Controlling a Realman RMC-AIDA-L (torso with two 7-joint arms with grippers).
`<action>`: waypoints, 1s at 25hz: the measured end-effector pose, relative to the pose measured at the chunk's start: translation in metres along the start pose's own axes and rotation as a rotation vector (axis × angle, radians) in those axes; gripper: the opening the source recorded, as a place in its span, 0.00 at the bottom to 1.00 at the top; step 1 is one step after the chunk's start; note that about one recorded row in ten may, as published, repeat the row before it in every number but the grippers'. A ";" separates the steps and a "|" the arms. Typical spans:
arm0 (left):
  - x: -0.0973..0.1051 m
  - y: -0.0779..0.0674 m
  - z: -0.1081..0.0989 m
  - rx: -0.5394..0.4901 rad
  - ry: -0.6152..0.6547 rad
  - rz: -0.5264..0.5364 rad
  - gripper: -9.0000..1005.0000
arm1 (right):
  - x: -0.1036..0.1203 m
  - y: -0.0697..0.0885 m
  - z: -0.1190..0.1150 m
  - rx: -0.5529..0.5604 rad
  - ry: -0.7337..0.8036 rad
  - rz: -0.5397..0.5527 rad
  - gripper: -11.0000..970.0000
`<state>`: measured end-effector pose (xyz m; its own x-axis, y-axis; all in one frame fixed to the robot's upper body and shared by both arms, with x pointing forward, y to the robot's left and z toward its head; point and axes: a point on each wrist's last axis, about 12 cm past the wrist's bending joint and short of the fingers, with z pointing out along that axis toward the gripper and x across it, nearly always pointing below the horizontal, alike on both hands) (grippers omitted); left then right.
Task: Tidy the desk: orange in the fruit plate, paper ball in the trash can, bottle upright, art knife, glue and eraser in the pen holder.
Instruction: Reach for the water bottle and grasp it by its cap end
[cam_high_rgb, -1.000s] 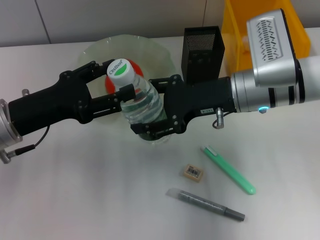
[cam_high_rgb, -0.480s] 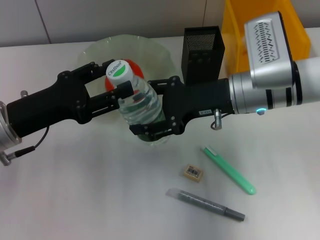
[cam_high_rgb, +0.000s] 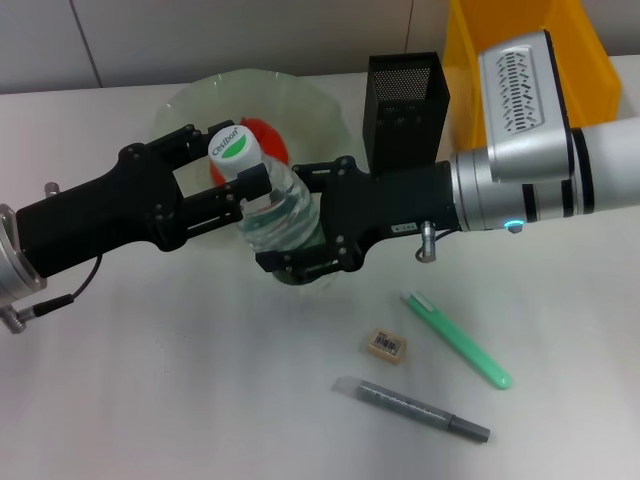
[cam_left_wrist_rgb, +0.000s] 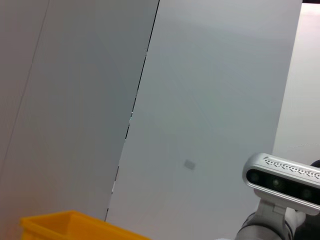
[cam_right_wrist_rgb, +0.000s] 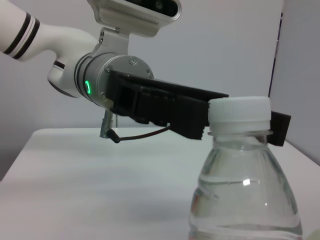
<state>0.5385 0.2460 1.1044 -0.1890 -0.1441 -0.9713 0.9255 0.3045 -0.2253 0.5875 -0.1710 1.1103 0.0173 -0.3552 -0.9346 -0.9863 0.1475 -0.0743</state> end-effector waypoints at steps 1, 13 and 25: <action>0.000 0.000 0.000 0.001 0.000 0.000 0.74 | 0.000 0.000 0.001 -0.003 0.000 0.001 0.79; 0.001 -0.001 0.002 0.008 -0.004 0.013 0.71 | -0.003 -0.001 0.004 -0.012 0.001 -0.005 0.79; 0.001 -0.003 0.002 0.022 -0.012 0.013 0.57 | -0.003 -0.001 0.003 -0.008 -0.011 -0.003 0.79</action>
<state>0.5365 0.2432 1.1045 -0.1728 -0.1520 -0.9732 0.9349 0.2858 -0.2106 0.5889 -0.1668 1.1123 0.0216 -0.3453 -0.9382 -0.9875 0.1389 -0.0739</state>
